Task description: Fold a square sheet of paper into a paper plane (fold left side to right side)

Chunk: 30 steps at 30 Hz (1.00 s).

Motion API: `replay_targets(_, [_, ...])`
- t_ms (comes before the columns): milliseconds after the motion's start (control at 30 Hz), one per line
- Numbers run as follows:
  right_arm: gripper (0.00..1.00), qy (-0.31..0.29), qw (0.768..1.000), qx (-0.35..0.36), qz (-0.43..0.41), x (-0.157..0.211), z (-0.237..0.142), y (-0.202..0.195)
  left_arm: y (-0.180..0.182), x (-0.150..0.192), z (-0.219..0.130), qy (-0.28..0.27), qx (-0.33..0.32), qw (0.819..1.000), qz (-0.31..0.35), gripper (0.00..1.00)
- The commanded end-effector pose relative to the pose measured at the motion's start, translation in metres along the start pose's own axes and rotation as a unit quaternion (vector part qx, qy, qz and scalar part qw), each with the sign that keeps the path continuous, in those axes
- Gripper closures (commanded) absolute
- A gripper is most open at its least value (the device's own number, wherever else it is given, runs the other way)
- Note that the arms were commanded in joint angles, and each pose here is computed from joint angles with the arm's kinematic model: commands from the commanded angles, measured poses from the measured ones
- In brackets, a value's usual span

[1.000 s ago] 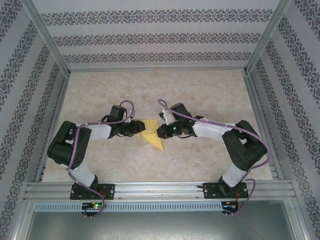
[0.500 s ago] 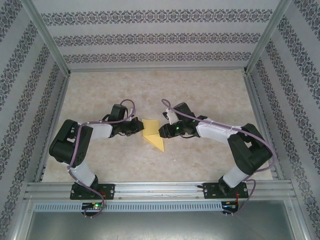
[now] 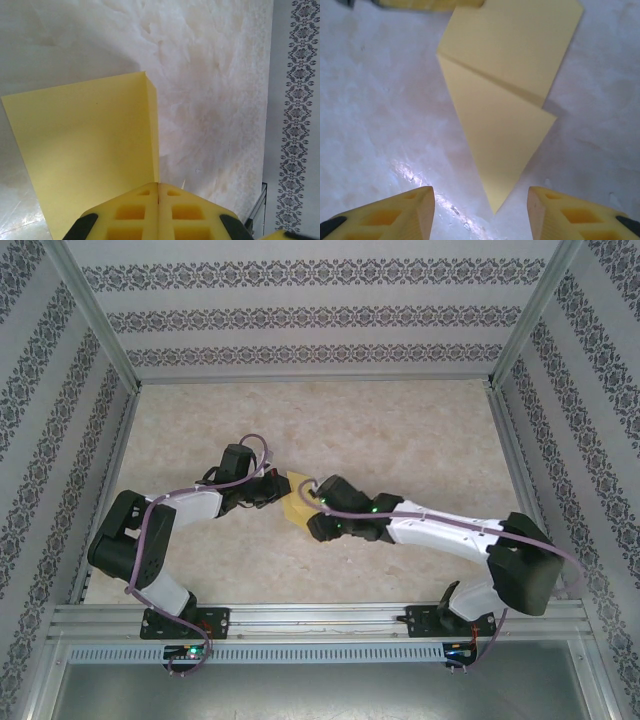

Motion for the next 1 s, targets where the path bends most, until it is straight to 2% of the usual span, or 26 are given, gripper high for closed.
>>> replay_targets(0, [0.48,0.006,0.996,0.093,-0.012,-0.002,0.011,-0.009,-0.019,-0.002,-0.004,-0.004,0.012,1.000,0.008,1.00])
replay_targets(300, [0.47,0.023,0.989,0.136,-0.049,-0.004,0.044,0.006,-0.022,-0.002,-0.003,-0.002,0.012,1.000,0.010,1.00])
replay_targets(500, [0.52,0.034,0.987,0.147,-0.055,-0.001,0.056,0.006,-0.024,-0.002,-0.004,-0.001,0.012,1.000,0.012,1.00])
replay_targets(800, [0.66,0.046,0.984,0.161,-0.056,0.006,0.063,0.003,-0.021,-0.002,-0.003,0.001,0.005,1.000,0.014,1.00])
replay_targets(967, [0.79,0.051,0.984,0.160,-0.056,0.007,0.065,0.003,-0.020,-0.002,-0.003,0.000,0.001,1.000,0.017,1.00])
Point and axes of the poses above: each hand's point on the last joint's axis, 136 mm out from that joint toward the fingers, its own z axis out along the fingers, its own y axis along the line the jaws close on, x = y × z, the point moved 3 cm from there along -z, back along the fingers, and after that the axes turned 10 degrees about -z, right-handed, at the moved point
